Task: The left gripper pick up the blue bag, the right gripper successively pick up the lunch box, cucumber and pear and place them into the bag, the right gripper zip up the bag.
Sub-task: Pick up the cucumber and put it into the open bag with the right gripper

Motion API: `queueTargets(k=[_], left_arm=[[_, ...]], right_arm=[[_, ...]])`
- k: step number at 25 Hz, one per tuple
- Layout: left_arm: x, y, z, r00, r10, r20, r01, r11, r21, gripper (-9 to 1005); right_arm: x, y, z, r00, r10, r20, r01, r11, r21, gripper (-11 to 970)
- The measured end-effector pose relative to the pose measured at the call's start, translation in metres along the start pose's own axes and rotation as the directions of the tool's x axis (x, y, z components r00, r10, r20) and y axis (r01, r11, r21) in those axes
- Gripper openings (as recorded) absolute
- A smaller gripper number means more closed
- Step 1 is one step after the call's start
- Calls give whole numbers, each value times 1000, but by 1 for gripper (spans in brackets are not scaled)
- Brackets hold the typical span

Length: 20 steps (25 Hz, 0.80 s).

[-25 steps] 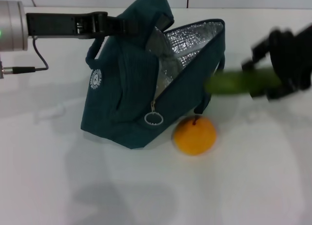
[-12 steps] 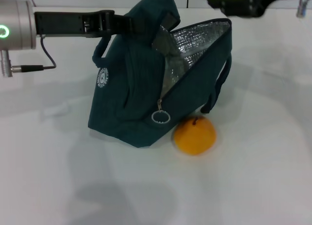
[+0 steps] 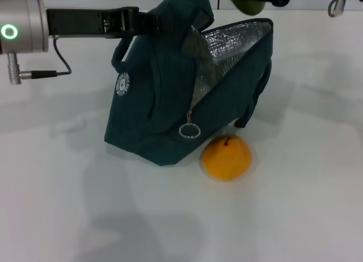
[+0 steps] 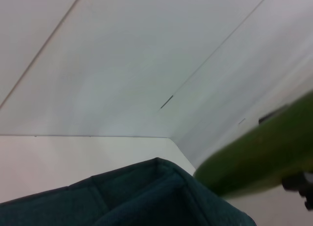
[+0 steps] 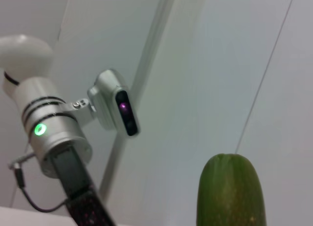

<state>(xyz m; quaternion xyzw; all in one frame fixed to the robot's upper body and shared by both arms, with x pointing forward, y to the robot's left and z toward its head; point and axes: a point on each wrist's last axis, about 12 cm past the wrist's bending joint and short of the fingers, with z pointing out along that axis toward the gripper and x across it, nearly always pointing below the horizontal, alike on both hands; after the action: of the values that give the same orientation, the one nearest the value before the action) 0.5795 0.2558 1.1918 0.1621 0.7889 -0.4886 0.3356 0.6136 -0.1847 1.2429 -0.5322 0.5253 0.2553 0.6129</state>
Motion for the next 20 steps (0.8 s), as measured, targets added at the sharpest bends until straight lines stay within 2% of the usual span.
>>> queueTargets(k=[7,20], left_arm=[[2,3,3,1000,-17,4,17,1000,-2,50],[1,5,3,1000,-13,15,13,1000,-10,50]], right_arm=[[28,6,-3,993,109,46,-110,994,13,578],[65,16,-1,983,184,-11,-184,983,21,580]])
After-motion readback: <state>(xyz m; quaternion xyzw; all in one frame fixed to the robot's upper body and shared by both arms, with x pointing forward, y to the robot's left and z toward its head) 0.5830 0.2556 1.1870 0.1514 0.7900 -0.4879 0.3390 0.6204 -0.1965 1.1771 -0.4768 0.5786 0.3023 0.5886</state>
